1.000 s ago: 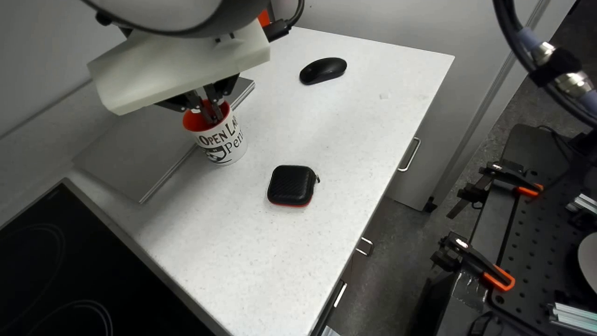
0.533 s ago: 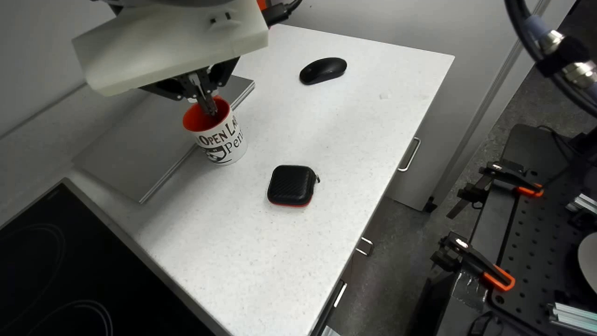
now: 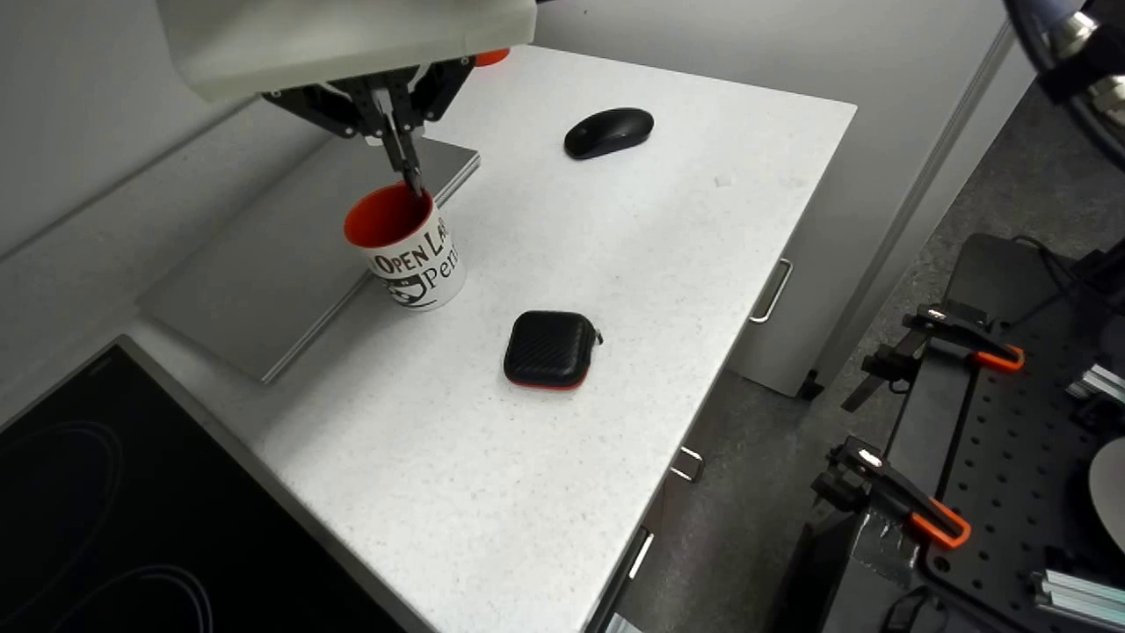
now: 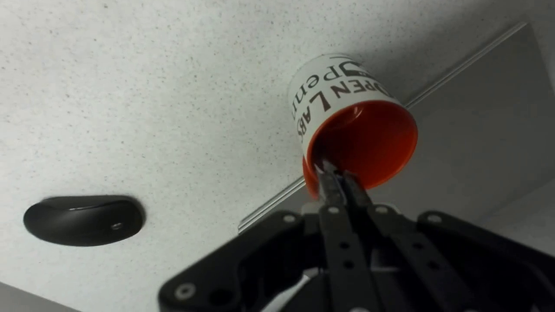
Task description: Remove the pen from the mug cup and put it on the table
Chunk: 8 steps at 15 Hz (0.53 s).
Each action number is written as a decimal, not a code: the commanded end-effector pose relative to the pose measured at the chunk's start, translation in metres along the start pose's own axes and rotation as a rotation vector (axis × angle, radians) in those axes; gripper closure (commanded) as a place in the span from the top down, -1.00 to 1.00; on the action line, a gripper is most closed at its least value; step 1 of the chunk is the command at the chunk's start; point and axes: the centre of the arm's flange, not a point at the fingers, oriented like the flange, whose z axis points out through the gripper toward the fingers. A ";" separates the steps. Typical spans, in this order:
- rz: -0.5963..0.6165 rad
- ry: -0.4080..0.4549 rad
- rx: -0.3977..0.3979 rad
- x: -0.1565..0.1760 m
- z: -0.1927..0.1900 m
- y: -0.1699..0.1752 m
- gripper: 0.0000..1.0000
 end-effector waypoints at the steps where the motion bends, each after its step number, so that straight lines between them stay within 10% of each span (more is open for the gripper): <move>1: 0.111 0.035 0.086 0.003 -0.025 0.035 -0.97; 8: 0.271 0.101 0.203 0.014 -0.051 0.094 -0.97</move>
